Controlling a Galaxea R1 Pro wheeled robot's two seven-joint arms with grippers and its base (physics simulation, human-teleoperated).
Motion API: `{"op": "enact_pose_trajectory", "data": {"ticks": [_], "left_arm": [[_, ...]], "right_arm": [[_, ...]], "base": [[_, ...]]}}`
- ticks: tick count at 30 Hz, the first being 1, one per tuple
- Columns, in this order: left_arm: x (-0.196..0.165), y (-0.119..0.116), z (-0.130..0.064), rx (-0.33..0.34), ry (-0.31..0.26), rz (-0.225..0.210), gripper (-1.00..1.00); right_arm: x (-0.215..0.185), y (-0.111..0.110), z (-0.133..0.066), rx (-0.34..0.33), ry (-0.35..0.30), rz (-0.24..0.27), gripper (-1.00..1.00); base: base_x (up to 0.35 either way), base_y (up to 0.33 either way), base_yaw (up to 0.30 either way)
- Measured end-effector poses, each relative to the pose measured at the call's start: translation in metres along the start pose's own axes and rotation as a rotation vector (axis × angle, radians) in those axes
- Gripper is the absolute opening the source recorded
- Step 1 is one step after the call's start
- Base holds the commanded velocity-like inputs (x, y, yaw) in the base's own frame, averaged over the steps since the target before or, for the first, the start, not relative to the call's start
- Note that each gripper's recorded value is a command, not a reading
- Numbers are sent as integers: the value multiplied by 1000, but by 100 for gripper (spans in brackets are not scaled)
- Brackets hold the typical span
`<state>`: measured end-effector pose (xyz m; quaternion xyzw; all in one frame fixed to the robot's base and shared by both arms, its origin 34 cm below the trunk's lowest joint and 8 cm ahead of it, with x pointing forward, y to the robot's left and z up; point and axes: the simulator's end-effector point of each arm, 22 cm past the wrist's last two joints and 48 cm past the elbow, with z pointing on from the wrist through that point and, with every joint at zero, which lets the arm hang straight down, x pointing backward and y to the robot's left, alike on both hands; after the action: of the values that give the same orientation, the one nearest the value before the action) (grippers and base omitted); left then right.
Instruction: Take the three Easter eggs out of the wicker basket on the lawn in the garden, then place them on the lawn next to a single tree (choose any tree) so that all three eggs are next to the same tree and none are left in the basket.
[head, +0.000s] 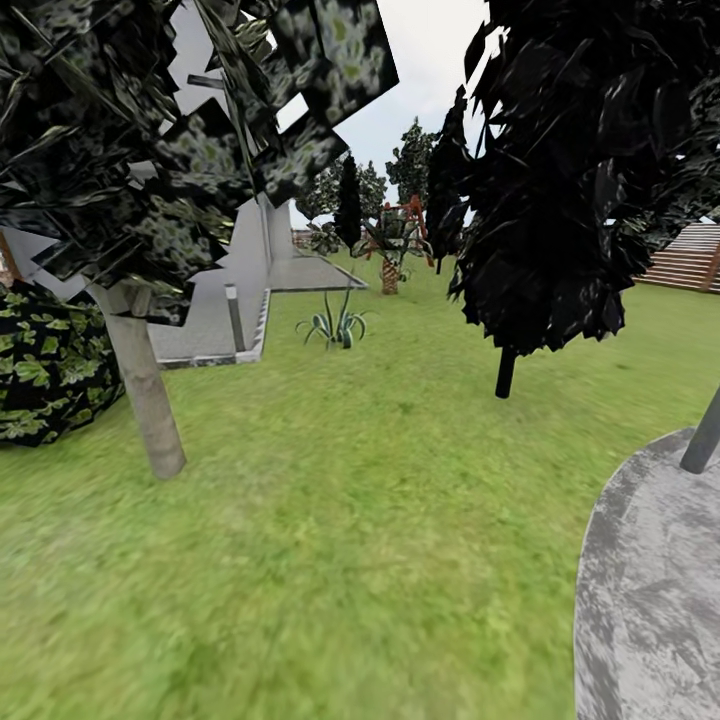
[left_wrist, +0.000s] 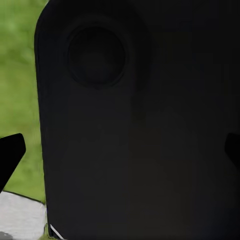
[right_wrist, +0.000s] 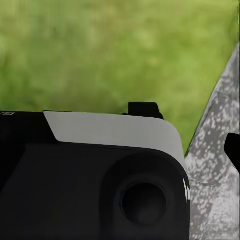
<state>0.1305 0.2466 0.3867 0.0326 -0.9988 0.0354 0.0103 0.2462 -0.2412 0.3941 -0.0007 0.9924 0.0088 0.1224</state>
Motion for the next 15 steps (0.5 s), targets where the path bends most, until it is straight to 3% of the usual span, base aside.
{"op": "enact_pose_trajectory", "data": {"ticks": [5,15], "left_arm": [[-1,0,0,2,-3,-31,100],[-1,0,0,3,-4,-36,100]], "right_arm": [[0,0,0,0,0,0,100],[0,0,0,0,0,0,100]], "base": [[296,-147,0],[297,-146,0]]}}
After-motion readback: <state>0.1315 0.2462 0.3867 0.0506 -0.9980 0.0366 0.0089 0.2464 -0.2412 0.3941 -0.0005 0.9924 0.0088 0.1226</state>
